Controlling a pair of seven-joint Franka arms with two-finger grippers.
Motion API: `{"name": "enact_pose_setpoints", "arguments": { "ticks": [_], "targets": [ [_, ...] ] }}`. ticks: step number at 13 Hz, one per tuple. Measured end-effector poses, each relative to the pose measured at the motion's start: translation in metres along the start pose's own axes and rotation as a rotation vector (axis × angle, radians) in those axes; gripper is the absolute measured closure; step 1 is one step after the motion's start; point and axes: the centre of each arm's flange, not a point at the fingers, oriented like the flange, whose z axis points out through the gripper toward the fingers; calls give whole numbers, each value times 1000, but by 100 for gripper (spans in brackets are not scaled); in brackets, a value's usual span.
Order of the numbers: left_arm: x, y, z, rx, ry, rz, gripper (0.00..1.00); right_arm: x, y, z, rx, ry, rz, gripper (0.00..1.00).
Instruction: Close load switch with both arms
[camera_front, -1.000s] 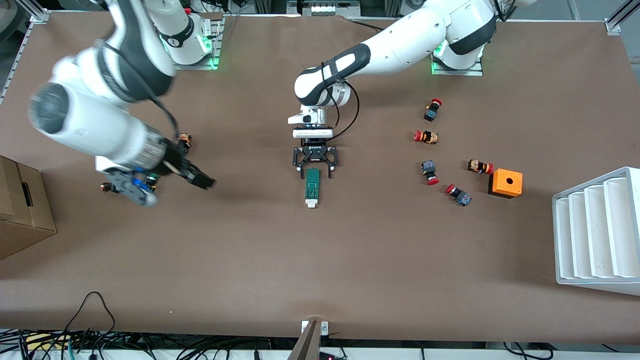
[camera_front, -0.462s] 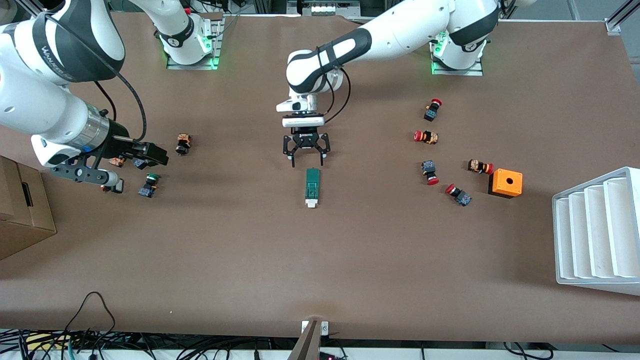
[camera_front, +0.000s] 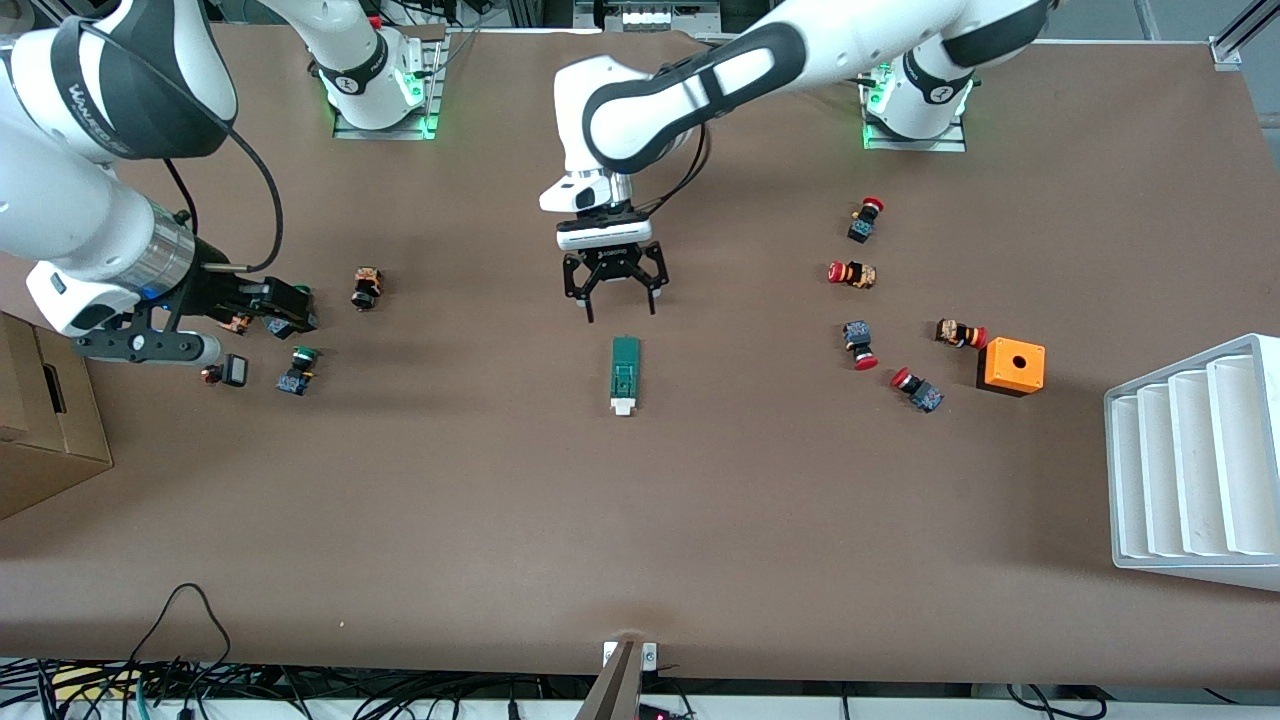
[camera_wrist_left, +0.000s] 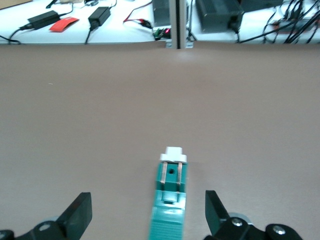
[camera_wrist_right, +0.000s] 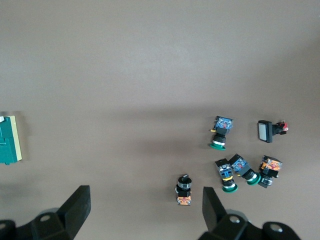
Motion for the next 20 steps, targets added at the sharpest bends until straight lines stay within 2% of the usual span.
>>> {"name": "enact_pose_setpoints", "arguments": {
  "ticks": [3,7,11,13,15,20],
  "targets": [
    [68,-11,-42,14,-139,-12,0,-30,12,-24,2,24,-54,1],
    [163,-55,-43,19,-361,-60,0,-48,40,-37,5,40,-135,1],
    [265,-157,-18,-41,-558,-99,0,-47,39,-33,4,35,-140,1],
    [295,-212,-6,-49,-640,-106,0,-47,39,-33,4,36,-141,1],
    [315,-258,3,-69,-699,-96,0,-47,39,-33,4,36,-141,1],
    [354,-377,25,-132,-776,-47,0,-47,39,-34,4,37,-142,1]
  ]
}}
